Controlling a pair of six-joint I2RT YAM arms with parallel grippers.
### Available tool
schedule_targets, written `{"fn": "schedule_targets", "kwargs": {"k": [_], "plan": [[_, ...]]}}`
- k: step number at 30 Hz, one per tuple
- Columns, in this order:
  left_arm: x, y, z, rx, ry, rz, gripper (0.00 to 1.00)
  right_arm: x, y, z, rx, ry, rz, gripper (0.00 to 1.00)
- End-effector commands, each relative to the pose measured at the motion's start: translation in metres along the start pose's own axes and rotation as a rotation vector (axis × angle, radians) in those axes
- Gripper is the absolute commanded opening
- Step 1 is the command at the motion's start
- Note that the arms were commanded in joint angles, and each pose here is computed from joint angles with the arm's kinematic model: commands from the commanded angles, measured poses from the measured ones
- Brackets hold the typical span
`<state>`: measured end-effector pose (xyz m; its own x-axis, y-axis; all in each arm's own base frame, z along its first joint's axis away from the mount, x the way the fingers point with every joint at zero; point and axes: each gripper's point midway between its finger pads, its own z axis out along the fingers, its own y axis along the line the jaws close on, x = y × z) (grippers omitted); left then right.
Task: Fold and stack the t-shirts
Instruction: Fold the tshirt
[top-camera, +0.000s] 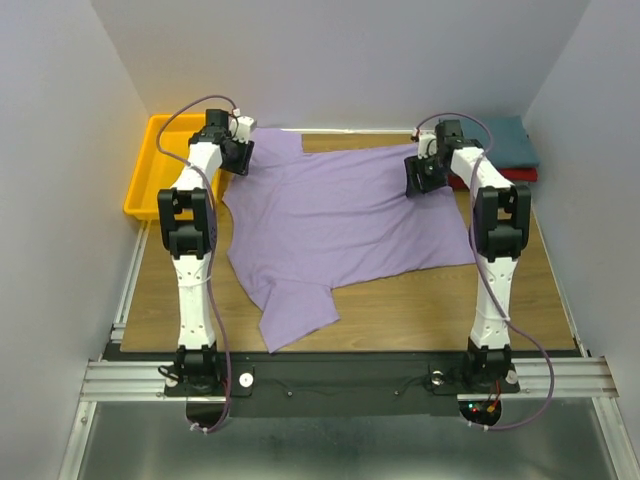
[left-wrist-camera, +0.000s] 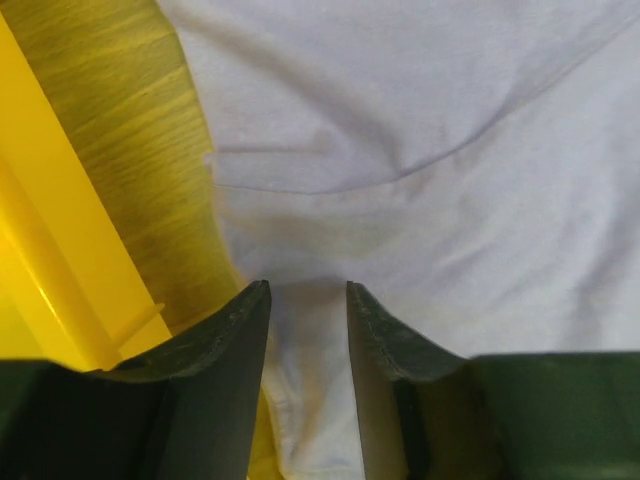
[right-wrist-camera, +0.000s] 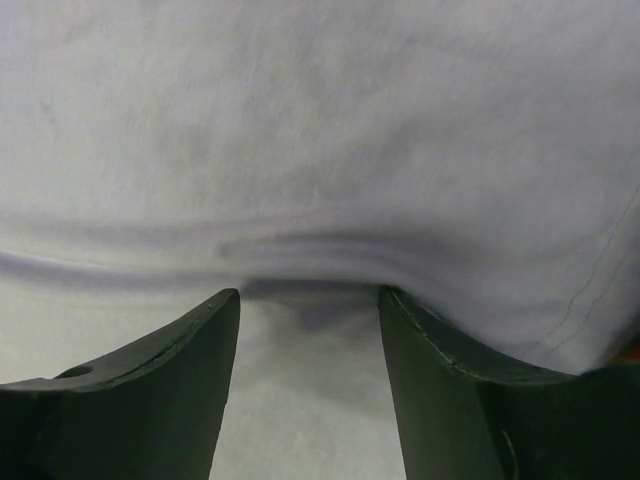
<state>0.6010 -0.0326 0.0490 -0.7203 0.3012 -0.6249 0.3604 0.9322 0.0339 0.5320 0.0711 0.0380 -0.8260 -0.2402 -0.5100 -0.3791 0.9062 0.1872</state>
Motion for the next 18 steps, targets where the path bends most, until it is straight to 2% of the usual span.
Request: {"fn": "schedule_targets", "kwargs": {"k": [1, 2, 3, 5, 6, 7, 10, 11, 13, 18], "plan": [[-0.074, -0.021, -0.105, 0.042, -0.214, 0.066, 0.49, -0.025, 0.030, -0.050, 0.000, -0.079, -0.082, 0.64], [-0.054, -0.031, -0.104, 0.077, -0.176, 0.046, 0.49, -0.021, 0.049, -0.066, -0.015, -0.085, -0.116, 0.64], [-0.040, -0.041, -0.121, 0.095, -0.165, 0.040, 0.48, -0.018, 0.070, -0.071, -0.052, -0.084, -0.152, 0.64], [-0.020, -0.058, -0.133, 0.132, -0.140, 0.016, 0.46, 0.002, 0.104, -0.086, -0.114, -0.060, -0.195, 0.63], [-0.018, -0.065, -0.154, 0.138, -0.163, 0.016, 0.46, 0.011, 0.118, -0.088, -0.141, -0.047, -0.216, 0.62], [0.018, -0.078, -0.146, 0.177, -0.099, -0.009, 0.45, 0.019, 0.148, -0.090, -0.191, -0.036, -0.277, 0.60], [0.052, -0.094, -0.157, 0.204, -0.073, -0.032, 0.41, 0.051, 0.201, -0.099, -0.292, 0.000, -0.360, 0.54], [0.085, -0.102, -0.151, 0.222, -0.007, -0.051, 0.37, 0.062, 0.233, -0.101, -0.341, 0.014, -0.421, 0.51], [0.119, -0.111, -0.148, 0.235, 0.052, -0.067, 0.34, 0.089, 0.276, -0.097, -0.398, 0.070, -0.505, 0.50], [0.162, -0.124, -0.142, 0.259, 0.114, -0.086, 0.29, 0.135, 0.344, -0.092, -0.494, 0.150, -0.636, 0.48]]}}
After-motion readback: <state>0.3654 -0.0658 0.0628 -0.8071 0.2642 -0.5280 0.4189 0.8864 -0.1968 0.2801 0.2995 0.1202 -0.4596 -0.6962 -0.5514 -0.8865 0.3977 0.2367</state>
